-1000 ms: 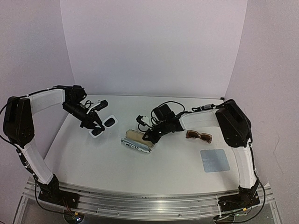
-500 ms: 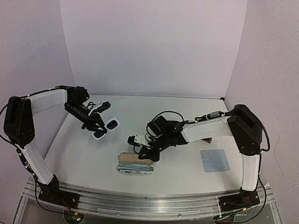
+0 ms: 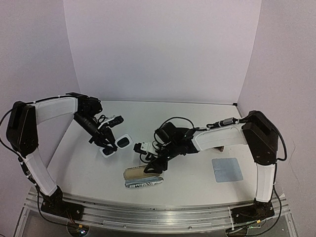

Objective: Organize the sunglasses
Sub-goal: Move the sunglasses case at the center of the board, then place the sunglasses in the sunglasses case.

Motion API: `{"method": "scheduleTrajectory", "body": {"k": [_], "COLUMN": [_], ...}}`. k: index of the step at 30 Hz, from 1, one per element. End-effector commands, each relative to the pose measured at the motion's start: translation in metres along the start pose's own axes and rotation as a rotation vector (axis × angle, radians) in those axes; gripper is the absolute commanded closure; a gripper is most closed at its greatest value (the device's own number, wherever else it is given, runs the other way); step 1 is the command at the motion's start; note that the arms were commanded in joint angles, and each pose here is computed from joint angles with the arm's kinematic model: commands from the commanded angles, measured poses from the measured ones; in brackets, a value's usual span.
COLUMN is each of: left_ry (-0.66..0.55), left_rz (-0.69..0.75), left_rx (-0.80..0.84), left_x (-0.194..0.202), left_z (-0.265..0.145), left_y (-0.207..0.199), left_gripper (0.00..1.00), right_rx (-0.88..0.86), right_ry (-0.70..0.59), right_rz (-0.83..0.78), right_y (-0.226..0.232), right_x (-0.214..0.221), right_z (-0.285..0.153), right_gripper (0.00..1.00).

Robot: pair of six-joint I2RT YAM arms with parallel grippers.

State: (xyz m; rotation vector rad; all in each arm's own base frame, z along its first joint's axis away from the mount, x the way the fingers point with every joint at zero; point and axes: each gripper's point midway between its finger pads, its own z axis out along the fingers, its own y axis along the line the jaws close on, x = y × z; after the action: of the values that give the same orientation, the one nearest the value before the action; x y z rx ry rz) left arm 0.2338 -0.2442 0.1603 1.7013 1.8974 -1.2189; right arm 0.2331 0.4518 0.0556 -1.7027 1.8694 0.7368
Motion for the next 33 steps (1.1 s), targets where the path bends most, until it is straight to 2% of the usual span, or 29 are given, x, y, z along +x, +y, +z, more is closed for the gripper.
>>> {"method": "scheduleTrajectory", "body": {"k": [1,7,12,15,19,26,33], "left_ry": [0.006,0.049,0.13,0.127,0.189,0.265,0.289], "left_rz": [-0.057,-0.194,-0.256,-0.33,-0.392,-0.453,-0.518], "left_rx": [0.073,0.098,0.162,0.213,0.246,0.356,0.414], "left_x": [-0.016,-0.038,-0.046,-0.045,-0.03,-0.005,0.0], "left_z": [0.01,0.04,0.082,0.101,0.12,0.131,0.132], "left_y": [-0.009,-0.013,-0.032,-0.026,-0.009,-0.021,-0.038], "left_gripper": [0.89,0.94,0.94,0.93,0.92,0.91,0.91], "right_rx": [0.105,0.184,0.254,0.28,0.28,0.281,0.282], "right_ry": [-0.16,-0.169,-0.252,-0.304,-0.318,-0.341,-0.353], "right_rz": [0.006,0.22,0.388,0.471,0.508,0.536,0.563], "right_y": [-0.01,-0.015,-0.019,-0.018,-0.014,-0.005,0.0], "right_x": [-0.063,-0.027,-0.001,0.008,0.015,0.023,0.028], "right_z": [-0.061,-0.103,-0.12,-0.127,-0.129,-0.141,-0.146], "right_gripper": [0.33,0.31,0.31,0.31,0.31,0.31,0.31]}}
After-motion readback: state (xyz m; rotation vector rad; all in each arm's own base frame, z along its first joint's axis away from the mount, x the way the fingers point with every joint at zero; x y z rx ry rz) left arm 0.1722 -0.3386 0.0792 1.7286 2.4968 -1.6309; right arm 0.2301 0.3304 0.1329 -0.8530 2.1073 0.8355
